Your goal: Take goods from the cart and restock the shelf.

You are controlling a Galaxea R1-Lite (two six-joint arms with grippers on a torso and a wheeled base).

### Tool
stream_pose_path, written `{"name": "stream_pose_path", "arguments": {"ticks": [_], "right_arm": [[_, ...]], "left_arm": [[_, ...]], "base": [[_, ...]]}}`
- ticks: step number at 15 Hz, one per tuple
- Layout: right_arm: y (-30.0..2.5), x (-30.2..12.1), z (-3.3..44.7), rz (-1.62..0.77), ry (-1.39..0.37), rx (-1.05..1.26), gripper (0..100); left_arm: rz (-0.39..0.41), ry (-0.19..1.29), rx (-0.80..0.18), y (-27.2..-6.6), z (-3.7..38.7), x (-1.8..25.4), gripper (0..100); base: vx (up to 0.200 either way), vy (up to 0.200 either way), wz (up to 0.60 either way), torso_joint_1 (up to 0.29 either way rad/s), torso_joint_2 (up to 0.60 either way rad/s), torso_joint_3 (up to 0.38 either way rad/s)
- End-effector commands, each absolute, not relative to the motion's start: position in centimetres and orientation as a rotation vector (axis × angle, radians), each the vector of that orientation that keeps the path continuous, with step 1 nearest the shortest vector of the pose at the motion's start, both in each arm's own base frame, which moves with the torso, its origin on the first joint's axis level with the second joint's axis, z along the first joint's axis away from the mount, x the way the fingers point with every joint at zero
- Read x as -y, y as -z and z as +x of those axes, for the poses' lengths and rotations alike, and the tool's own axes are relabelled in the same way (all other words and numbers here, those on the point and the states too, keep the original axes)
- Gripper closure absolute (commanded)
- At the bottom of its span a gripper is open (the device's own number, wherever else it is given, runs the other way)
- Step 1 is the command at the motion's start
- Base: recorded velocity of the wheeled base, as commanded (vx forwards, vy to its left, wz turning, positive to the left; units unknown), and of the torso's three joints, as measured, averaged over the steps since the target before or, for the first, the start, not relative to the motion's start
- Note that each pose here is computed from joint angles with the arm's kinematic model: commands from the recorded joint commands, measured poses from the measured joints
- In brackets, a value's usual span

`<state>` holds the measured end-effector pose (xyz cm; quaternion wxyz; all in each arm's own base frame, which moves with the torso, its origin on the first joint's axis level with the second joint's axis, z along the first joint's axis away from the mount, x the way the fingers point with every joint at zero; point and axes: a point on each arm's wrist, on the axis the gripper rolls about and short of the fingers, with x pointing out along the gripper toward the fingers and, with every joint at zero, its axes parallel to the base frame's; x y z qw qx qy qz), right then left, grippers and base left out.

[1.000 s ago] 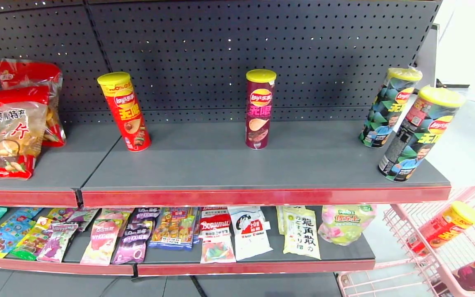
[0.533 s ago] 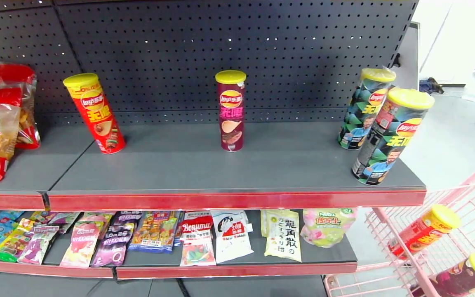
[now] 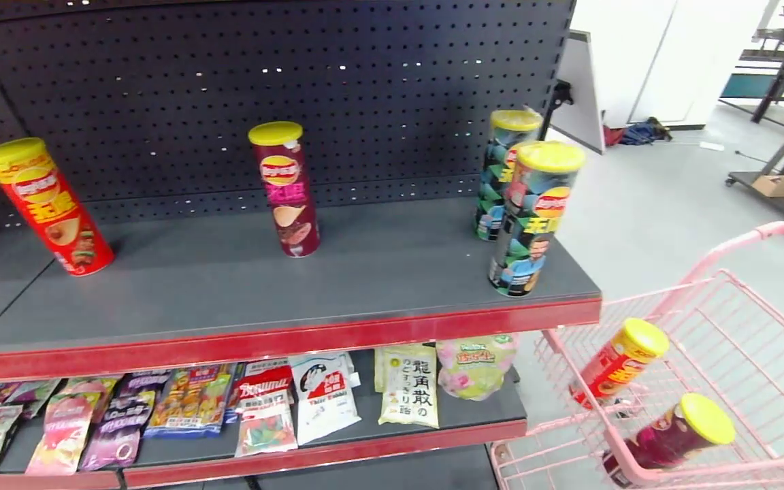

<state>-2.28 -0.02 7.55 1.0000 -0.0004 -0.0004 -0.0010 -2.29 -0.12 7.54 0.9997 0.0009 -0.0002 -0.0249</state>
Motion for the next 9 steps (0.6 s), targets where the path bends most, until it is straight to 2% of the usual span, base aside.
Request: {"name": "stream_pose_path", "arguments": {"ticks": [1,6,9], "right_arm": [[-7.56,0.02,-2.28,0.0,0.002,0.002,0],[-7.56,0.01,-2.28,0.002,0.003,0.002,0],[-7.56,0.02,-2.28,0.0,0.002,0.002,0]], "left_arm": [[0.001,0.049,-0.001,-7.53,-2.28,0.12,0],[0.002,0.049,0.0,-7.55,-2.28,0.12,0],[0.001,0.049,-0.001,-7.53,-2.28,0.12,0]], "base": [[0.0,0.0,-0.6,0.002,0.01,0.002],[0.0,0.0,-0.6,0.0,0.0,0.002],[0.0,0.0,0.0,0.0,0.0,0.0]]}}
